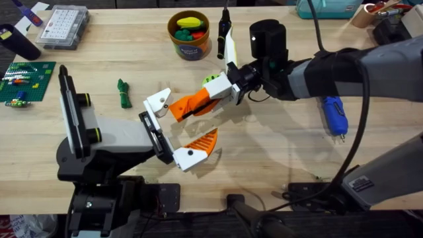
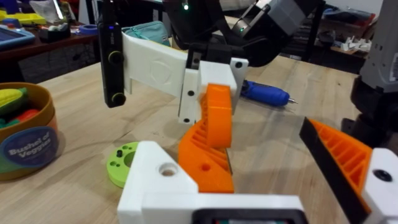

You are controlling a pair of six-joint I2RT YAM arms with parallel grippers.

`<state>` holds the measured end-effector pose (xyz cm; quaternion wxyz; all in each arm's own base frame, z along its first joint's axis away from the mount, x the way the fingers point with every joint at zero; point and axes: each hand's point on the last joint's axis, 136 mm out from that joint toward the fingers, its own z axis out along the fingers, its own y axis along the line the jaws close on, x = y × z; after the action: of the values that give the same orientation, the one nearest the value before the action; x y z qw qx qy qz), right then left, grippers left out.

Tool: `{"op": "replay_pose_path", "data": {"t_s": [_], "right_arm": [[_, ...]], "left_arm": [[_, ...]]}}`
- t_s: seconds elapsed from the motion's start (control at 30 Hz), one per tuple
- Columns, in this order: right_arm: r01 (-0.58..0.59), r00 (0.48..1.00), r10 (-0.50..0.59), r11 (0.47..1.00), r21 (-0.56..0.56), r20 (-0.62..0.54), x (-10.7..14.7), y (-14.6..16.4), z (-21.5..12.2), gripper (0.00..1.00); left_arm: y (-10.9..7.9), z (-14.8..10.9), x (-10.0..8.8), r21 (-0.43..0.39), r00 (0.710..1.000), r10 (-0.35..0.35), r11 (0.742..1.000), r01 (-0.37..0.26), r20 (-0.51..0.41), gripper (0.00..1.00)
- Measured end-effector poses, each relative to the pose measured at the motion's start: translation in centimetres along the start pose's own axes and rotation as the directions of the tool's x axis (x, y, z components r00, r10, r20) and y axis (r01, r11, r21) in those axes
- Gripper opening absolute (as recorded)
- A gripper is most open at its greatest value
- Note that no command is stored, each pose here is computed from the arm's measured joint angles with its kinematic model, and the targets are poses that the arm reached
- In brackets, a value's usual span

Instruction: Pick up the gripper from the table and insert it into the empty holder that is missing its gripper. Then pick up a screw, insert it into the mounting hole, and use the screwdriver to tighten it. Finally, clean up the table by picking up the vegetable and placing it into the bucket.

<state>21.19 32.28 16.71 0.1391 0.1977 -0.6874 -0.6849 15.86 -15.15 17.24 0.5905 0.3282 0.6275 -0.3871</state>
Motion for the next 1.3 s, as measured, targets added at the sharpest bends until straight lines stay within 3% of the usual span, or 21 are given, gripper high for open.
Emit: {"op": "replay_pose_path", "data": {"t_s": [0.33, 0.6, 0.93, 1.3], "right_arm": [[-0.028, 1.000, 0.028, 1.000, 0.001, -0.001, 0.1, -0.2, 0.0, 0.013], [-0.022, 1.000, 0.022, 1.000, 0.001, 0.000, 0.1, -0.2, 0.0, 0.013], [0.068, 0.998, -0.068, 0.998, -0.004, 0.004, -0.2, 1.0, 0.0, 0.013], [0.066, 0.998, -0.066, 0.998, 0.000, 0.010, -0.3, 1.0, 0.0, 0.013]], "left_arm": [[0.3, 0.0, 0.7, -0.017, 0.998, -0.048, 0.999, 0.048, -0.026, 0.988], [0.3, 0.0, 0.8, -0.018, 0.998, -0.051, 0.999, 0.051, -0.027, 0.988], [0.3, 0.0, 0.7, -0.020, 0.999, -0.047, 0.999, 0.046, -0.025, 0.988], [0.4, 0.0, 1.0, -0.022, 0.998, -0.059, 0.998, 0.058, -0.034, 0.988]]}}
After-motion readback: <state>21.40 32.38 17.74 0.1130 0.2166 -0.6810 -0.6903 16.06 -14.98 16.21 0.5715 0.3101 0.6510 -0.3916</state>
